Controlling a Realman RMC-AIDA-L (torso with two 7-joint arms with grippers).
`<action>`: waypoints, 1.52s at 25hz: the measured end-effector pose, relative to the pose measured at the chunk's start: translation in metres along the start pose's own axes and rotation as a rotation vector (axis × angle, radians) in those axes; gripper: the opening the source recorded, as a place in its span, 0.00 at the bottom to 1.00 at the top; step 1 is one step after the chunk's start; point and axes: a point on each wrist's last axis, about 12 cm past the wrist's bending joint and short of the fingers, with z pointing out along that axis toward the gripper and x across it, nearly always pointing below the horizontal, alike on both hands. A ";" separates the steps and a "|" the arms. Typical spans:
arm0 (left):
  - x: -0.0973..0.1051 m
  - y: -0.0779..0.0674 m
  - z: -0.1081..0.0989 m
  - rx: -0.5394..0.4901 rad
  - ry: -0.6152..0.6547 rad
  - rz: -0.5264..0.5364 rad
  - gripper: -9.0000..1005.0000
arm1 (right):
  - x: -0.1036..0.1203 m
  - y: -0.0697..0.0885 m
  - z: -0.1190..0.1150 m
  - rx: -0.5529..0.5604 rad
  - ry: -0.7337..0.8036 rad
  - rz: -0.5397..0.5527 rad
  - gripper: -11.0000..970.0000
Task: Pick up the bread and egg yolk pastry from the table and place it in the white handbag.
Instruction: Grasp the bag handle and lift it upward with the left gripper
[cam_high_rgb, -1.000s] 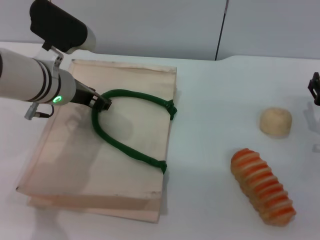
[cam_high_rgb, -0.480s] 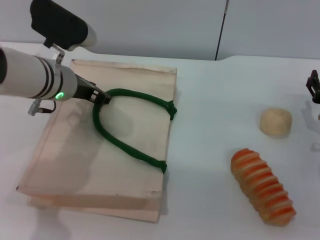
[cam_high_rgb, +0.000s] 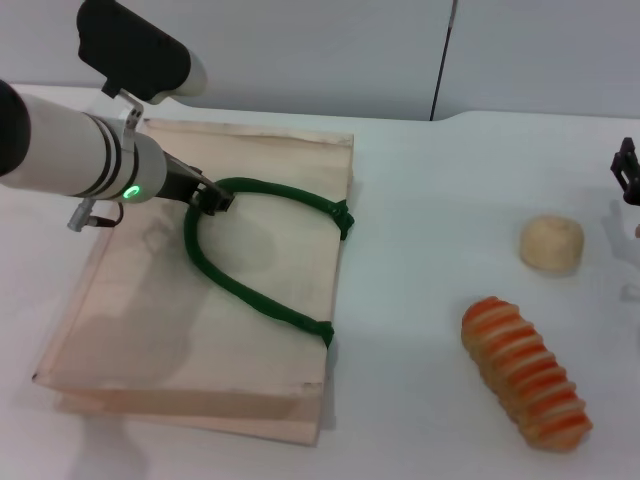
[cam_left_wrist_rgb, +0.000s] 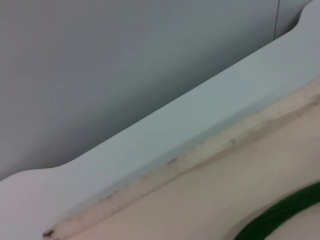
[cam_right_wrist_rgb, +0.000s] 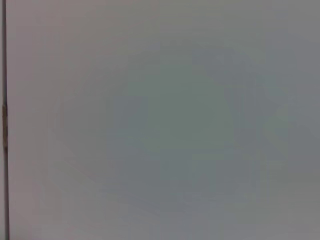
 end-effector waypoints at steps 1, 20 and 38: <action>0.000 0.000 0.000 0.000 0.000 -0.001 0.45 | 0.000 0.000 0.000 0.000 0.000 0.000 0.81; 0.003 -0.006 0.013 -0.008 -0.011 0.019 0.33 | 0.001 0.001 0.001 -0.007 0.011 -0.004 0.81; -0.041 -0.012 -0.055 -0.026 -0.221 0.082 0.15 | 0.002 0.003 0.001 -0.019 0.029 -0.008 0.81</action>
